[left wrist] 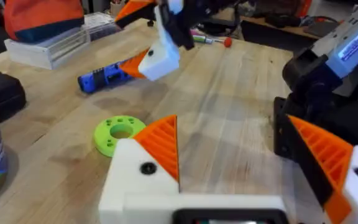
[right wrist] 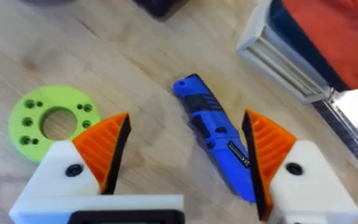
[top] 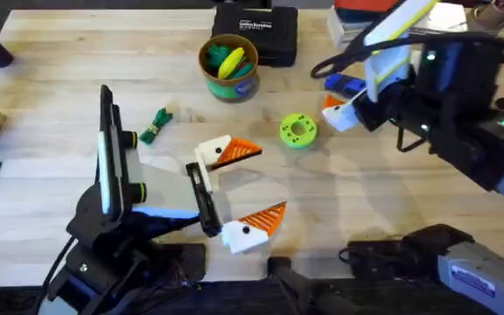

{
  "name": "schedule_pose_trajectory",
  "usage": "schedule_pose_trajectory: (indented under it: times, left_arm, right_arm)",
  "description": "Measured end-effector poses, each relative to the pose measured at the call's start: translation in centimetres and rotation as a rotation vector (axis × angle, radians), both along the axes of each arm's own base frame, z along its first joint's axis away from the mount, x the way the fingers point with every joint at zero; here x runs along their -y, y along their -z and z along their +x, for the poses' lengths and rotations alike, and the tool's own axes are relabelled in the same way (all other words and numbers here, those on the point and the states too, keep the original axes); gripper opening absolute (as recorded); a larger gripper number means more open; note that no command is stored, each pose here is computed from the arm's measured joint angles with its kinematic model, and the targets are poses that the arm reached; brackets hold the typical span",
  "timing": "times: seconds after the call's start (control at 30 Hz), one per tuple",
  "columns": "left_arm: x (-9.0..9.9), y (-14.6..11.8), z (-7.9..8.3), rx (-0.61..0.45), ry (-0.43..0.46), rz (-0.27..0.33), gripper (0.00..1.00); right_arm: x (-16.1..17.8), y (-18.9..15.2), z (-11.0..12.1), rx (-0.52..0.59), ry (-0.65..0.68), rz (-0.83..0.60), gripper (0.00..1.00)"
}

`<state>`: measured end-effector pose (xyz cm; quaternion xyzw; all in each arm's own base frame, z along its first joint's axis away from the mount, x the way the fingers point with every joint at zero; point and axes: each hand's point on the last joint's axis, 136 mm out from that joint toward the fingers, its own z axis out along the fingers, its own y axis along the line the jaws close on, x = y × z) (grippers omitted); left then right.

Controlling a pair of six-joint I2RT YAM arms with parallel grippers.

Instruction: Pick up the gripper from the table and insert it into the empty holder that is missing its gripper. Then pick up a screw, insert it into the mounting hole, and use the screwdriver to tighten it. Finally, clean up the table by picking up the vegetable and placing it into the bucket.

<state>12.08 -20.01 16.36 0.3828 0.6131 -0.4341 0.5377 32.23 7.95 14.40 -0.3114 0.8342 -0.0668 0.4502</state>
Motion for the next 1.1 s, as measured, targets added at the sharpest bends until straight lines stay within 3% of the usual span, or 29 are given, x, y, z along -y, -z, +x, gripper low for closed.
schedule_pose_trajectory:
  times: [0.2, 0.4, 0.5, 0.63, 0.93, 1.1]
  left_arm:
    - [-0.3, -0.2, 0.9, 0.009, -0.055, -0.005, 0.985]
    - [-2.6, -2.9, 4.1, -0.046, -0.298, -0.066, 0.985]
    - [-4.4, -5.1, 5.0, -0.090, -0.428, -0.043, 0.984]
    - [-7.3, -5.4, 5.7, -0.231, -0.607, 0.102, 0.985]
    - [-13.5, -3.3, 7.2, -0.514, -0.918, 0.628, 0.985]
    - [-17.3, -1.4, 9.8, -0.681, -1.102, 0.763, 0.985]
  right_arm:
    - [-0.4, -1.5, -1.6, 0.003, -0.007, 0.079, 0.994]
    - [-0.7, -1.2, -2.2, -0.027, -0.011, 0.107, 0.994]
    - [-0.9, -1.2, -2.2, -0.030, -0.015, 0.118, 0.994]
    - [-0.9, -0.9, -2.5, -0.053, -0.001, 0.144, 0.994]
    - [-1.0, -0.7, -2.6, -0.070, 0.020, 0.172, 0.994]
    - [-1.0, -0.7, -2.6, -0.071, 0.021, 0.174, 0.994]
